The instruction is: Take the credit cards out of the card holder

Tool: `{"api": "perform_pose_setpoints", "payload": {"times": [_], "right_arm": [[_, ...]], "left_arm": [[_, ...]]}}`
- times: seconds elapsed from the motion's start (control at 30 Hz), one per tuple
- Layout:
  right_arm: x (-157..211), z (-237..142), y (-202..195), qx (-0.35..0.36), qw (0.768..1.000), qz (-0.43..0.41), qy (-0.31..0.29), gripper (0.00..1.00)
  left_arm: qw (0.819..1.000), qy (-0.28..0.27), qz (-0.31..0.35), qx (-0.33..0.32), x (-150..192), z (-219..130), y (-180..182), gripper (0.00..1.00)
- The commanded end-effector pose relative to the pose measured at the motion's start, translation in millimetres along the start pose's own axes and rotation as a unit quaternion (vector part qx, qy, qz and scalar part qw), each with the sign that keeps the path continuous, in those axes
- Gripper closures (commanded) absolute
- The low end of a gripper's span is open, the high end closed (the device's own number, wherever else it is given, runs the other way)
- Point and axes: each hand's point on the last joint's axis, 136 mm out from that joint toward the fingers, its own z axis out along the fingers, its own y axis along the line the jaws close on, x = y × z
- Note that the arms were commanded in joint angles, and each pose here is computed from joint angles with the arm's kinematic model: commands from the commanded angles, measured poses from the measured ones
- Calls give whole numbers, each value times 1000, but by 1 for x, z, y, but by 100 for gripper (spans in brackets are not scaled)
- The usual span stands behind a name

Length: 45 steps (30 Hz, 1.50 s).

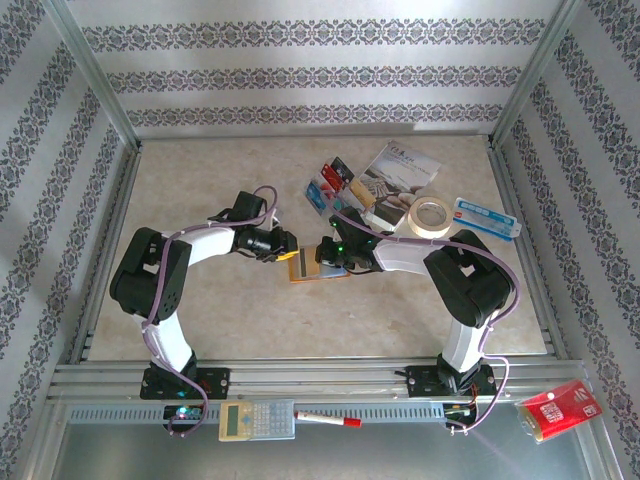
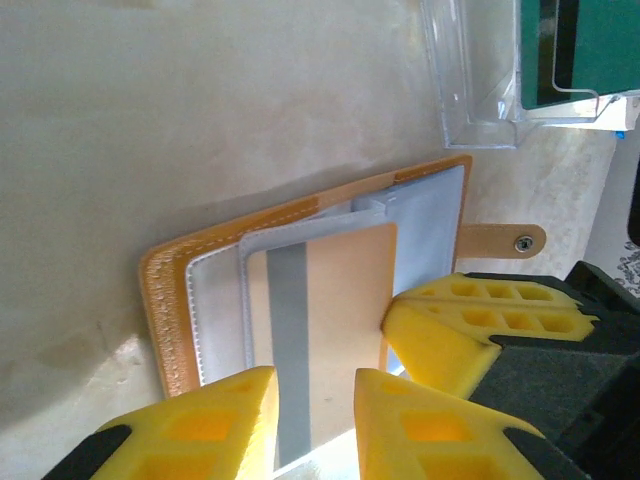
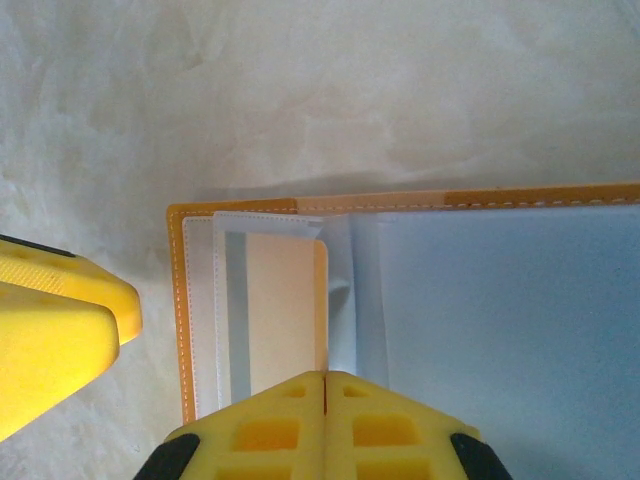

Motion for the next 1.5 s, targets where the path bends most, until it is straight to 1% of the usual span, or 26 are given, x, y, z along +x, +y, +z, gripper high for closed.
{"api": "perform_pose_setpoints", "payload": {"times": [0.0, 0.37, 0.57, 0.7, 1.0, 1.2, 1.27, 1.33, 1.47], "right_arm": [[-1, 1, -2, 4, 1000, -4, 3, 97], [2, 4, -4, 5, 1000, -1, 12, 97], [2, 2, -12, 12, 1000, 5, 9, 98], [2, 0, -16, 11, 1000, 9, 6, 98], [1, -5, -22, 6, 1000, 12, 1, 98], [-1, -8, -24, 8, 1000, 16, -6, 98], [-2, -8, -22, 5, 1000, 15, -8, 98], [-1, -7, -22, 3, 1000, 15, -3, 98], [0, -5, -22, 1, 1000, 17, 0, 97]], "left_arm": [[1000, 14, 14, 14, 3, 5, -15, 74], [999, 34, 4, -9, 5, 24, -1, 77], [997, 43, -5, -61, 14, 26, 26, 78], [996, 44, -3, -83, 17, 25, 36, 78], [996, 43, 2, -83, 17, 25, 37, 79], [996, 42, 6, -80, 16, 23, 32, 79], [997, 37, 12, -69, 13, 20, 24, 79], [998, 30, 20, -47, 9, 16, 10, 79], [999, 20, 25, 26, 2, 10, -26, 78]]}}
